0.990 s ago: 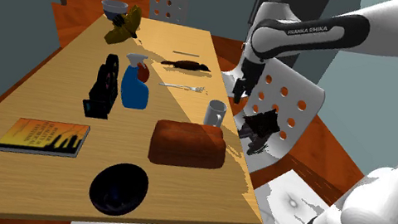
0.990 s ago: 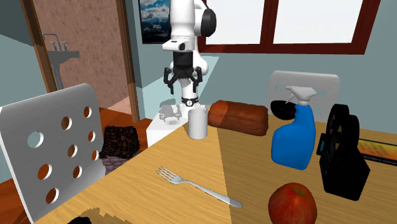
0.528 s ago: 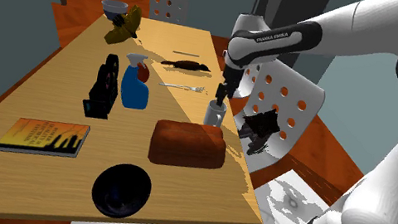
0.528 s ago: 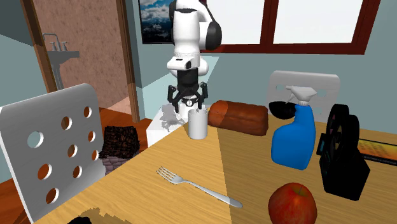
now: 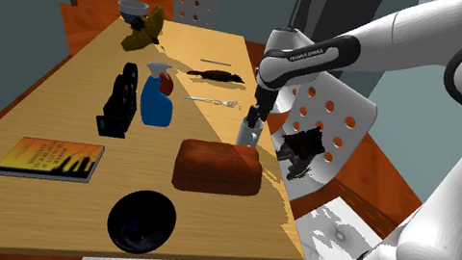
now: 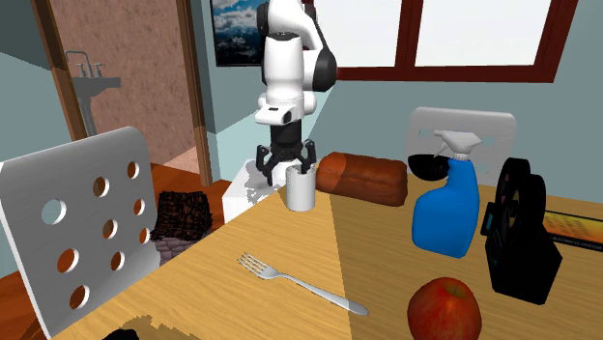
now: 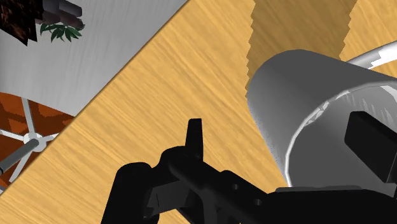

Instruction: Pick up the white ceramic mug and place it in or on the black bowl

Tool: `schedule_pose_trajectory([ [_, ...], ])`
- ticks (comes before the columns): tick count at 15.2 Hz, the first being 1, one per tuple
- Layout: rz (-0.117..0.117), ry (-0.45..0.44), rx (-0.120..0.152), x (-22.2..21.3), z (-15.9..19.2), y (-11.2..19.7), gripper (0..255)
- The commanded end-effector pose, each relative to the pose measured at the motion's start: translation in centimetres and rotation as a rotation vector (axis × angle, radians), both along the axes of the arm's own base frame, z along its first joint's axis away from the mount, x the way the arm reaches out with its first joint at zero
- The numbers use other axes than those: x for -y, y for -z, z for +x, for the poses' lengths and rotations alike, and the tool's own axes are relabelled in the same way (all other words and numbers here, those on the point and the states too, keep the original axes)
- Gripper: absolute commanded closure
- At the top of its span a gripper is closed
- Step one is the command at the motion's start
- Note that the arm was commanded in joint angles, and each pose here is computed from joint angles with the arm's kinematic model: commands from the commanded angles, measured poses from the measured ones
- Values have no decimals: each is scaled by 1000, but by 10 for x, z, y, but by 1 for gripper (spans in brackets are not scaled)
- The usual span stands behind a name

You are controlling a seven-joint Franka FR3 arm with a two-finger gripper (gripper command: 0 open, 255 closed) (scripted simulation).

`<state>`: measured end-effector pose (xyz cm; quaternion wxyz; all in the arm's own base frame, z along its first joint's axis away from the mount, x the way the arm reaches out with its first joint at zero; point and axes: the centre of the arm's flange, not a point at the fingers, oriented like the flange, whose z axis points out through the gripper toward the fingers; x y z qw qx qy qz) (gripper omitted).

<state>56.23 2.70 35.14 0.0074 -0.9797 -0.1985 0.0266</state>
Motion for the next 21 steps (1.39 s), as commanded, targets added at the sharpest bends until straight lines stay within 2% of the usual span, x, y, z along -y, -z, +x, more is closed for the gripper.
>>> schedule_pose_trajectory([
  [1, 0, 0, 0, 0, 0, 2, 0],
  [6, 0, 0, 0, 0, 0, 2, 0],
  [7, 0, 0, 0, 0, 0, 2, 255],
  [16, 0, 0, 0, 0, 0, 2, 255],
  [21, 0, 0, 0, 0, 0, -24, 255],
])
